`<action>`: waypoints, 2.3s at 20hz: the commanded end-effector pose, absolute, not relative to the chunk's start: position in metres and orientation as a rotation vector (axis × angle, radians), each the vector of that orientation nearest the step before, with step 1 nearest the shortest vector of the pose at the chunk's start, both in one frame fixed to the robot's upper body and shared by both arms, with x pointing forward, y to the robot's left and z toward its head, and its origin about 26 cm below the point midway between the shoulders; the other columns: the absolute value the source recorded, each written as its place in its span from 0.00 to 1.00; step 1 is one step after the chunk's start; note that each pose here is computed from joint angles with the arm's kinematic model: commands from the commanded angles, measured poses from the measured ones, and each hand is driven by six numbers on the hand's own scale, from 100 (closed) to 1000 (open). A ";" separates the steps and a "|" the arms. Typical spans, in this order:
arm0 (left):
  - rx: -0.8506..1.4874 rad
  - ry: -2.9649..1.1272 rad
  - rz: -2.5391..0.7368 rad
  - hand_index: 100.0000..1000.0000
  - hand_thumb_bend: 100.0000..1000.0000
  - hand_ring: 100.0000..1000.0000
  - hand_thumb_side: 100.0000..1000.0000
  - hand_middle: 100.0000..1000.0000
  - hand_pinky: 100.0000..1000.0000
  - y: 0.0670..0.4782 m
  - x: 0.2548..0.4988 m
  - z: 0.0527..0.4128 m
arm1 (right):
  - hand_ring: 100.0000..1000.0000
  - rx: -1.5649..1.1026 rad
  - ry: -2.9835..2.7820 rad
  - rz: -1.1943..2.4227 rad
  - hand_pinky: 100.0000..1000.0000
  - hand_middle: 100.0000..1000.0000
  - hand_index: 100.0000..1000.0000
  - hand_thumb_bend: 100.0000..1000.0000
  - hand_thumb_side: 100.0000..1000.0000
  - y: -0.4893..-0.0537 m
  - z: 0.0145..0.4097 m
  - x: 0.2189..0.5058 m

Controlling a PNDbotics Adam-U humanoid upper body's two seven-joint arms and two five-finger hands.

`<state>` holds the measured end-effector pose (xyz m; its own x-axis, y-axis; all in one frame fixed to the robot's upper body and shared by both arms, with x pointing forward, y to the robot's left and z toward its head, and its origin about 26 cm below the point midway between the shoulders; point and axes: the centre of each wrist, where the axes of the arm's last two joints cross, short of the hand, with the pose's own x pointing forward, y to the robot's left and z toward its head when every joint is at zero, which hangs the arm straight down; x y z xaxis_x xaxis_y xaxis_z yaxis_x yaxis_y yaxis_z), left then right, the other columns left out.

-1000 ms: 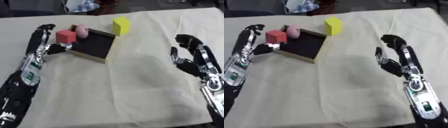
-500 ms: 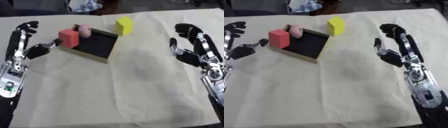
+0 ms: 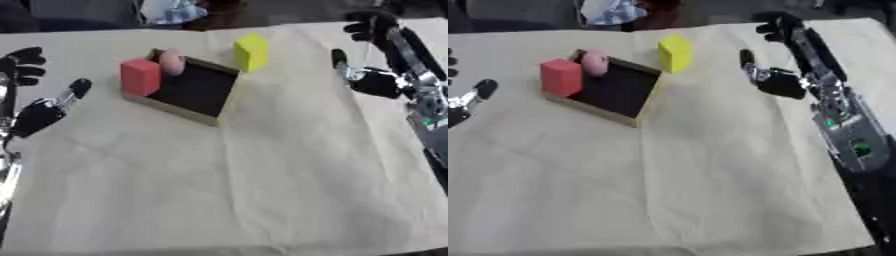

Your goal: Pick up objects on the table and place them in the box.

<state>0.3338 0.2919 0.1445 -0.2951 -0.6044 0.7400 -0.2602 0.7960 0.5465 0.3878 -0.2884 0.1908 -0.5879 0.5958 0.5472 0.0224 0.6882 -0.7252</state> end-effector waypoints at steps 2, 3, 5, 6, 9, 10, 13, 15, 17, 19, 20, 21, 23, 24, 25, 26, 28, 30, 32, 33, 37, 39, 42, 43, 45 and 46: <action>0.608 -1.928 -0.344 0.82 0.70 0.68 0.51 0.66 0.70 0.292 0.321 0.163 | 0.84 -0.565 -2.023 1.018 0.84 0.86 0.90 0.21 0.13 -0.303 0.217 0.402; 0.595 -1.929 -0.337 0.82 0.70 0.68 0.51 0.66 0.70 0.292 0.319 0.163 | 0.84 -0.569 -2.011 1.044 0.84 0.86 0.90 0.21 0.13 -0.304 0.221 0.407; 0.569 -1.930 -0.337 0.82 0.70 0.68 0.51 0.66 0.70 0.291 0.315 0.161 | 0.84 -0.580 -1.982 1.090 0.83 0.86 0.93 0.30 0.13 -0.307 0.230 0.417; 0.557 -1.932 -0.342 0.82 0.70 0.68 0.52 0.66 0.70 0.290 0.314 0.160 | 0.83 -0.593 -1.965 1.110 0.83 0.85 0.93 0.31 0.13 -0.309 0.235 0.421; 0.536 -1.937 -0.356 0.82 0.69 0.67 0.52 0.65 0.70 0.288 0.310 0.158 | 0.83 -0.641 -1.905 1.165 0.83 0.85 0.95 0.35 0.12 -0.312 0.250 0.434; 0.532 -1.938 -0.359 0.82 0.69 0.67 0.52 0.65 0.70 0.288 0.309 0.157 | 0.84 -0.654 -1.887 1.186 0.83 0.85 0.96 0.36 0.11 -0.314 0.254 0.438; 0.523 -1.944 -0.369 0.82 0.69 0.67 0.52 0.65 0.69 0.287 0.306 0.157 | 0.86 -0.689 -1.816 1.275 0.84 0.87 0.98 0.38 0.09 -0.319 0.261 0.449; 0.519 -1.952 -0.377 0.82 0.68 0.67 0.52 0.65 0.69 0.286 0.305 0.157 | 0.88 -0.704 -1.751 1.333 0.86 0.90 1.00 0.39 0.07 -0.323 0.261 0.455; 0.516 -1.958 -0.383 0.82 0.68 0.66 0.52 0.65 0.69 0.285 0.304 0.158 | 0.89 -0.710 -1.676 1.382 0.87 0.93 1.00 0.40 0.05 -0.325 0.259 0.462; 0.511 -1.965 -0.391 0.82 0.68 0.66 0.52 0.65 0.69 0.284 0.304 0.158 | 0.91 -0.709 -1.596 1.416 0.88 0.95 1.00 0.41 0.04 -0.326 0.256 0.469; 0.507 -1.968 -0.397 0.82 0.68 0.66 0.52 0.64 0.69 0.283 0.303 0.158 | 0.92 -0.707 -1.559 1.424 0.88 0.95 1.00 0.41 0.03 -0.327 0.254 0.473; 0.503 -1.970 -0.401 0.82 0.68 0.66 0.52 0.64 0.69 0.283 0.303 0.159 | 0.92 -0.703 -1.527 1.428 0.88 0.96 1.00 0.40 0.04 -0.328 0.253 0.476; 0.494 -1.976 -0.410 0.82 0.68 0.66 0.52 0.64 0.69 0.281 0.303 0.159 | 0.94 -0.702 -1.478 1.420 0.89 0.98 1.00 0.40 0.05 -0.330 0.251 0.481; 0.489 -1.979 -0.415 0.82 0.68 0.66 0.52 0.64 0.69 0.280 0.303 0.160 | 0.94 -0.707 -1.460 1.409 0.89 0.99 1.00 0.41 0.05 -0.330 0.251 0.484; 0.483 -1.983 -0.420 0.82 0.68 0.66 0.52 0.64 0.69 0.280 0.303 0.160 | 0.94 -0.714 -1.447 1.394 0.89 0.99 1.00 0.41 0.05 -0.330 0.250 0.487; 0.477 -1.987 -0.425 0.82 0.68 0.66 0.52 0.64 0.69 0.279 0.303 0.161 | 0.94 -0.724 -1.436 1.376 0.89 0.99 1.00 0.41 0.06 -0.330 0.249 0.489; 0.465 -1.994 -0.432 0.82 0.68 0.66 0.52 0.64 0.69 0.277 0.303 0.161 | 0.93 -0.745 -1.425 1.335 0.89 0.99 1.00 0.35 0.08 -0.330 0.246 0.493; 0.447 -2.000 -0.439 0.82 0.68 0.66 0.52 0.64 0.69 0.274 0.303 0.162 | 0.92 -0.766 -1.426 1.275 0.88 0.97 1.00 0.38 0.07 -0.332 0.244 0.497; 0.431 -2.005 -0.447 0.82 0.68 0.66 0.52 0.64 0.69 0.272 0.303 0.162 | 0.92 -0.790 -1.434 1.227 0.88 0.97 1.00 0.37 0.07 -0.335 0.241 0.499; 0.423 -2.009 -0.451 0.82 0.68 0.66 0.52 0.64 0.69 0.270 0.303 0.163 | 0.91 -0.804 -1.431 1.206 0.87 0.96 1.00 0.36 0.09 -0.337 0.239 0.499; 0.395 -2.031 -0.468 0.82 0.67 0.66 0.52 0.64 0.69 0.265 0.303 0.166 | 0.91 -0.869 -1.402 1.100 0.87 0.95 1.00 0.34 0.13 -0.353 0.229 0.499; 0.385 -2.039 -0.472 0.82 0.66 0.66 0.52 0.64 0.69 0.263 0.303 0.168 | 0.91 -0.906 -1.387 1.060 0.86 0.94 1.00 0.33 0.14 -0.360 0.224 0.498; 0.375 -2.046 -0.471 0.82 0.66 0.66 0.52 0.64 0.69 0.262 0.302 0.169 | 0.89 -0.949 -1.374 0.997 0.85 0.92 1.00 0.33 0.17 -0.367 0.218 0.497; 0.373 -2.046 -0.470 0.82 0.65 0.66 0.52 0.64 0.69 0.261 0.302 0.168 | 0.89 -0.959 -1.374 0.969 0.85 0.91 1.00 0.33 0.17 -0.369 0.217 0.496; 0.370 -2.046 -0.469 0.82 0.65 0.66 0.53 0.64 0.69 0.261 0.302 0.168 | 0.89 -0.979 -1.371 0.930 0.85 0.91 1.00 0.33 0.19 -0.370 0.213 0.496; 0.369 -2.046 -0.469 0.82 0.65 0.66 0.53 0.64 0.69 0.261 0.302 0.168 | 0.88 -0.989 -1.368 0.918 0.84 0.91 1.00 0.32 0.20 -0.370 0.210 0.496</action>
